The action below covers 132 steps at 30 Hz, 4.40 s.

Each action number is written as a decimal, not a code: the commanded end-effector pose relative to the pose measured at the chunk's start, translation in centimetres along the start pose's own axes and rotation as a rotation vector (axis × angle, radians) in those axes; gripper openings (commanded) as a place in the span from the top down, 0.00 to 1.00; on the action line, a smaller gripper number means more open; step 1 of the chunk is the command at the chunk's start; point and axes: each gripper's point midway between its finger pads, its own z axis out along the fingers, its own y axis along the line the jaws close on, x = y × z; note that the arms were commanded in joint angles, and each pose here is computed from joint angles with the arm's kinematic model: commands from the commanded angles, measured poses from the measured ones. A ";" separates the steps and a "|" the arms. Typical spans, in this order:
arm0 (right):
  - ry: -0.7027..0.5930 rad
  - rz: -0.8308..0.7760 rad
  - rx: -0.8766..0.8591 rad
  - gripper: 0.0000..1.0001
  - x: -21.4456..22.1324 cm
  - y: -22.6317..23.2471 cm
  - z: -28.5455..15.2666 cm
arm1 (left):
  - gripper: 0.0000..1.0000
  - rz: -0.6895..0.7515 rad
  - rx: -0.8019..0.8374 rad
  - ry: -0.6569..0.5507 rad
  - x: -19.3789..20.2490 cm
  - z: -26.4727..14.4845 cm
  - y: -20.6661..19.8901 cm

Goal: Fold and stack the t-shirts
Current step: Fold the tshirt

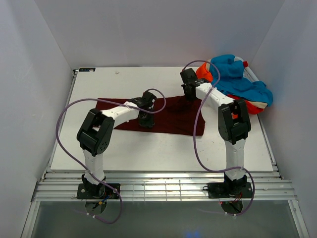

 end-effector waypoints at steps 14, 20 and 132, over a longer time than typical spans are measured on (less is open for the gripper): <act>-0.043 0.050 0.110 0.57 -3.4 -4.1 1.9 | 0.76 0.006 -0.065 0.143 5.6 -0.2 1.2; -0.164 0.115 0.009 0.57 -4.6 -3.9 -4.2 | 0.75 -0.009 -0.066 0.064 3.2 -1.3 0.4; -0.500 0.301 -0.164 0.92 1.6 -7.1 -24.7 | 1.00 0.156 -0.210 -0.160 -13.4 4.6 -2.3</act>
